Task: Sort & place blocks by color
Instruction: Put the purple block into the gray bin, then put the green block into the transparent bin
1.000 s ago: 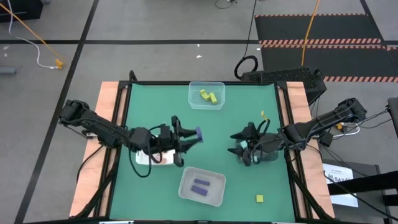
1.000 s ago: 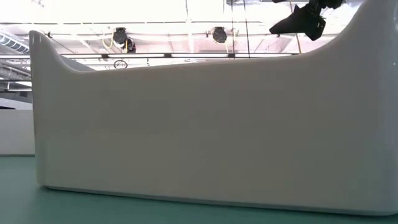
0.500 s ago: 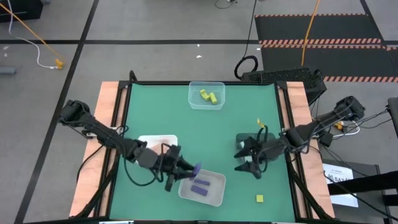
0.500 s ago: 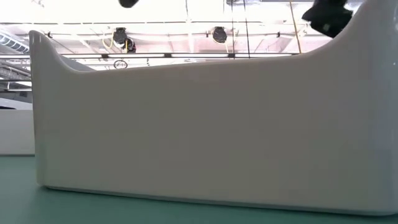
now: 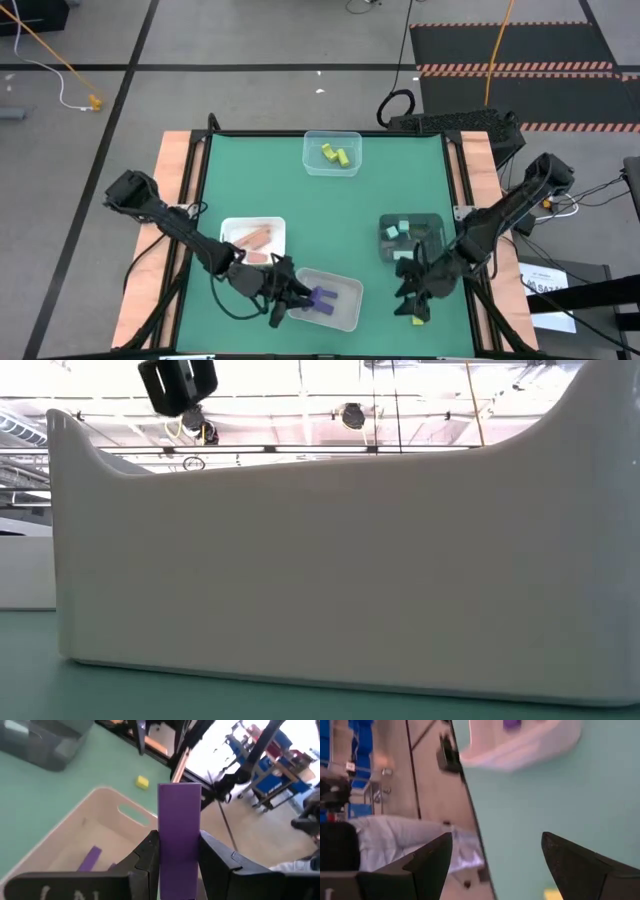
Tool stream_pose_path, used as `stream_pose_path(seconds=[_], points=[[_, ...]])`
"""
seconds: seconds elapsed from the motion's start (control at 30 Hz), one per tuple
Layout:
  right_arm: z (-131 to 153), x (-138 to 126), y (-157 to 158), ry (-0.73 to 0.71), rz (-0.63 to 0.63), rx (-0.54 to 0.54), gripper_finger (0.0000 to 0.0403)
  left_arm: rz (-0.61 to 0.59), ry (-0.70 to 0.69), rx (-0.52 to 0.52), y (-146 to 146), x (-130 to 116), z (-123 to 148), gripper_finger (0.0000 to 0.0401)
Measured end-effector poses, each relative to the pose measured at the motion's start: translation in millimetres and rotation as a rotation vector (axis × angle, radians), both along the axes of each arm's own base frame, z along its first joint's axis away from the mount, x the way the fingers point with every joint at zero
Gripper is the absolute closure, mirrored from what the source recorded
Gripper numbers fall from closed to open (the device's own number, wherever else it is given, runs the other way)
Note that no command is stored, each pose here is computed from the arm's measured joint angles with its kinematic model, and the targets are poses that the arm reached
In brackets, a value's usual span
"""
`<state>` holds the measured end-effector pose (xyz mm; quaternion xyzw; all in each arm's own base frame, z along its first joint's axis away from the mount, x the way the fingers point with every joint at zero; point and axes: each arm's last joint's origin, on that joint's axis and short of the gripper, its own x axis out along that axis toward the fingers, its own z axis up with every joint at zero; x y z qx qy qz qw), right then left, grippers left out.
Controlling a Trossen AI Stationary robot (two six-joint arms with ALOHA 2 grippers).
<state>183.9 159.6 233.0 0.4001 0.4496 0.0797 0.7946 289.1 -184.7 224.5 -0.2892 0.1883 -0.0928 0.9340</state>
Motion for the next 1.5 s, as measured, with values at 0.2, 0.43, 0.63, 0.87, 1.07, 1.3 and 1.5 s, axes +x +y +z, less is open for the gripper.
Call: stream_pose_path(seconds=[0.2,0.43,0.63,0.87,1.07,1.3,1.5], points=[[-18,-9,23,0.128,0.026,0.019,0.0106,-0.059,0.084,0.021,-7,7,-28,0.0273],[-37,-24,39,0.302,0.046,0.001,0.0106,-0.009,0.116,-0.055,-3,16,-40,0.0209],[-49,-33,43,0.378,0.055,-0.081,0.0106,0.032,0.087,-0.150,3,22,-34,0.0200],[-71,-43,57,0.287,0.344,-0.291,0.0106,0.018,-0.038,-0.225,2,25,-20,0.0202],[-86,-48,64,0.263,0.431,-0.406,0.0121,0.003,-0.062,-0.243,-3,23,-17,0.0201],[-78,-49,64,0.213,0.400,-0.391,0.0175,-0.004,-0.058,-0.249,-5,22,-18,0.0201],[-73,-47,64,0.144,0.392,-0.398,0.0206,-0.004,-0.060,-0.242,-5,22,-18,0.0201]])
